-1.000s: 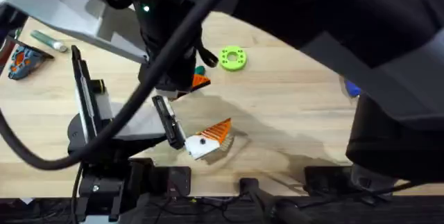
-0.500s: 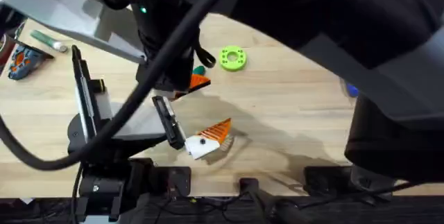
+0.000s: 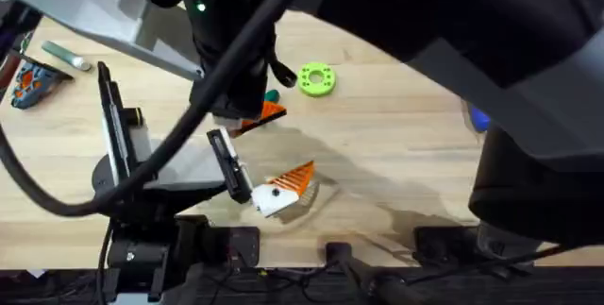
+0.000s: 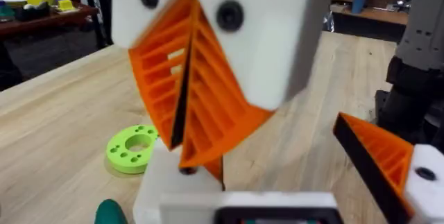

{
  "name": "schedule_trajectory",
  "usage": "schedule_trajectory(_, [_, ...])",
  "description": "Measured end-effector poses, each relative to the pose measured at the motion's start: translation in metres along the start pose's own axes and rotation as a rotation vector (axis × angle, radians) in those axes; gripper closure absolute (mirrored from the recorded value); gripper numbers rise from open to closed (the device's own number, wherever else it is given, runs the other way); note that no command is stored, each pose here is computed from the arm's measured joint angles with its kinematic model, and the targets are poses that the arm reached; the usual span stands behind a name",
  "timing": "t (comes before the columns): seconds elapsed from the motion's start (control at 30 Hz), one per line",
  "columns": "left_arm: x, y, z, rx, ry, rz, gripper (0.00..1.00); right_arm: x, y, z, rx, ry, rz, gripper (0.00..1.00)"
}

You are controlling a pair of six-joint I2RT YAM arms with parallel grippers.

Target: Pick up the gripper from the table and insert it into the empty holder that is missing its gripper. Then pick up a screw, insert it into the mounting hole, and use the screwdriver to tighten it. Finally, clean up the table by picking up the vegetable and placing it into the bucket.

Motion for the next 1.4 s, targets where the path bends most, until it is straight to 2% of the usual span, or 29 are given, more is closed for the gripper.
schedule_trajectory(1.4, [0.0,-0.0001,0.0,0.011,0.0,0.0,0.015,-0.0068,0.0022,-0.0034,-0.014,0.0,-0.033,0.997])
Point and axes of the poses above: each hand's point on the last joint's axis, 136 mm out from that joint toward the fingers, its own x axis back along the fingers, its own y axis along the line the jaws close on, z = x × y, the point moved 5 cm from there along x, back along the fingers, and after that the axes turned 1 degree about -x, right-handed, at the moved point
